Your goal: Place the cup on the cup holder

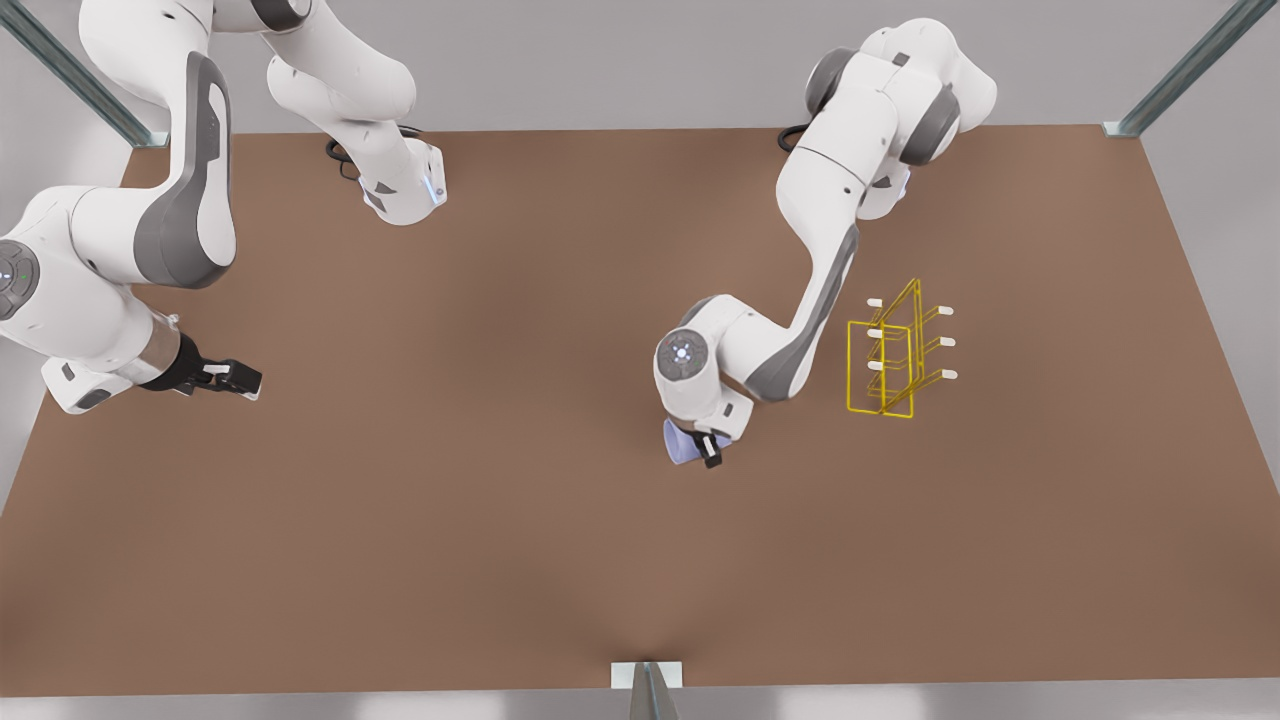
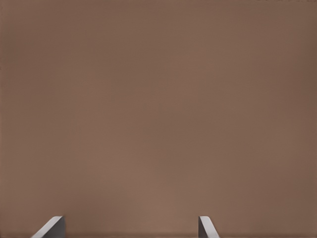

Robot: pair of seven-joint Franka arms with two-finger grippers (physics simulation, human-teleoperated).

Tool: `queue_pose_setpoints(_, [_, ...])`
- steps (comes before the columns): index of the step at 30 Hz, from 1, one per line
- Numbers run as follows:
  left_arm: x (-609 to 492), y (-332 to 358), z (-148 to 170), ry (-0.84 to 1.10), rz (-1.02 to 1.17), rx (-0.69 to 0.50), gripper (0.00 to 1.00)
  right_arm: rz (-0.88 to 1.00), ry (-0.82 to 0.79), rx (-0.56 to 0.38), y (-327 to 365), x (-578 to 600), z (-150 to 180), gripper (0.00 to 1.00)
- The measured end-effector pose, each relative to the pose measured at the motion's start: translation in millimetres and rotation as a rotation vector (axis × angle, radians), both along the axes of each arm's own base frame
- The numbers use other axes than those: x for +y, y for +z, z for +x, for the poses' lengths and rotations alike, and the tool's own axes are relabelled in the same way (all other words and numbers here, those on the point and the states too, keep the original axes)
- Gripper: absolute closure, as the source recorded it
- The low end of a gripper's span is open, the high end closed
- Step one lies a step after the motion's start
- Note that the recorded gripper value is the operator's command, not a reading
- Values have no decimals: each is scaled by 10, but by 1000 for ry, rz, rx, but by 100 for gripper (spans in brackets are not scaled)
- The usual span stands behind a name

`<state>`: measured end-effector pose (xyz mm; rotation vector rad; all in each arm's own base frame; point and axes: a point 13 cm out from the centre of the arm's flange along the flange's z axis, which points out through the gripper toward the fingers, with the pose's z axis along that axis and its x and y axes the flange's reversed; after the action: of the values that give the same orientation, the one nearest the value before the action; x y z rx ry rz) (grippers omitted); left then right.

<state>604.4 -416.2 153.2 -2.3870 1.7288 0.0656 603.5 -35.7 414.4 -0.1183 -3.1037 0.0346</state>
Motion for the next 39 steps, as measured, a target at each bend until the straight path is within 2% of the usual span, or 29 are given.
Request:
queue_pose_setpoints(3, [263, 259, -17, -60, 159, -16, 28, 0, 3, 7, -3, 8, -16, 0])
queue_pose_setpoints(7, [565, 380, -274, -150, 454, 2, 28, 1, 5, 19, -14, 13, -44, 0])
queue_pose_setpoints(15, [1330, 838, -442, -145, 958, 33, 26, 2, 2, 26, -43, -28, -44, 0])
queue_pose_setpoints(25, [2245, 921, -490, -114, 1324, 126, 26, 2, 8, 13, -6, -24, 56, 0])
queue_pose_setpoints(39, [2661, 717, -857, -169, 1545, 205, 26, 4, 25, 18, -24, 86, 59, 0])
